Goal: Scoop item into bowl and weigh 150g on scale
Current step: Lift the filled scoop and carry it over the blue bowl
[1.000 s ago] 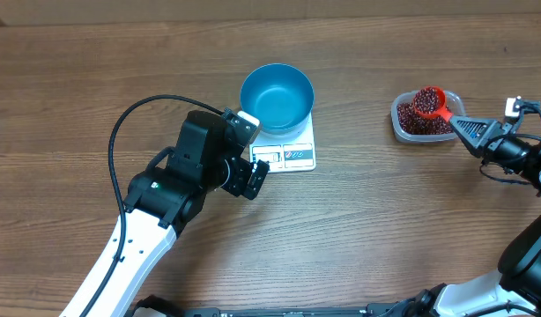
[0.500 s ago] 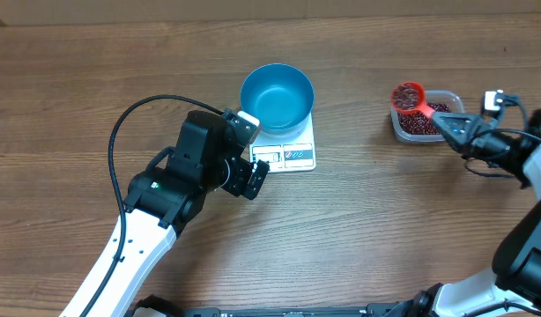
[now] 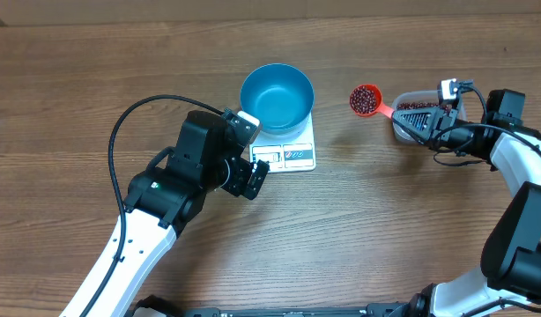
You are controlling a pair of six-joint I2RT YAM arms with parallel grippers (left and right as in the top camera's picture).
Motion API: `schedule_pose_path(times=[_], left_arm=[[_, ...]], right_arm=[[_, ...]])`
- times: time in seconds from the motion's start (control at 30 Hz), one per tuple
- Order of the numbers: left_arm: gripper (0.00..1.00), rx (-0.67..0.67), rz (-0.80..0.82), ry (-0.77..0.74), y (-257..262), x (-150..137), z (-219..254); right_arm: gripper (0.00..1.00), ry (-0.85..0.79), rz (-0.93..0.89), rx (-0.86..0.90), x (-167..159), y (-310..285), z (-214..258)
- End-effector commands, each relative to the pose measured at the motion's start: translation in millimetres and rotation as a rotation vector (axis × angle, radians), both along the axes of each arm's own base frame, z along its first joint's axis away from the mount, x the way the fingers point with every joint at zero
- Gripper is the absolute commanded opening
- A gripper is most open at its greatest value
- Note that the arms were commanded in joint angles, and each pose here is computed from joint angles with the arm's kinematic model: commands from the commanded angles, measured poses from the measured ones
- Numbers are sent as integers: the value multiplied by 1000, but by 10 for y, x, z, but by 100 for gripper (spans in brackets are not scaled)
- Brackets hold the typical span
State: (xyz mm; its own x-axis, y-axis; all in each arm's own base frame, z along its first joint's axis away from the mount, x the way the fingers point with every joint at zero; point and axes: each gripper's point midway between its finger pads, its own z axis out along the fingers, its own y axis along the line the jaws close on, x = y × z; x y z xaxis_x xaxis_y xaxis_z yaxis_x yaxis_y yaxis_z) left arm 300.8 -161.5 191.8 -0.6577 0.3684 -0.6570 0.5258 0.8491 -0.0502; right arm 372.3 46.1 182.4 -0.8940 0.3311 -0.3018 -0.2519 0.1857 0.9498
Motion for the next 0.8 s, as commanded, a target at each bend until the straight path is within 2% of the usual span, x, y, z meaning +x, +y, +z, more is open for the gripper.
schedule_pose_path(times=[0.0, 0.2, 0.5, 0.77], left_arm=[[99, -11, 2, 12, -12, -5, -19], [100, -11, 2, 12, -12, -5, -19], [100, -11, 2, 12, -12, -5, -19], [99, -11, 2, 12, -12, -5, -19]], right_arm=[[4, 29, 12, 43, -4, 23, 23], [4, 35, 35, 46, 41, 107, 47], [4, 52, 103, -49, 174, 610, -35], [4, 53, 118, -83, 209, 807, -62]])
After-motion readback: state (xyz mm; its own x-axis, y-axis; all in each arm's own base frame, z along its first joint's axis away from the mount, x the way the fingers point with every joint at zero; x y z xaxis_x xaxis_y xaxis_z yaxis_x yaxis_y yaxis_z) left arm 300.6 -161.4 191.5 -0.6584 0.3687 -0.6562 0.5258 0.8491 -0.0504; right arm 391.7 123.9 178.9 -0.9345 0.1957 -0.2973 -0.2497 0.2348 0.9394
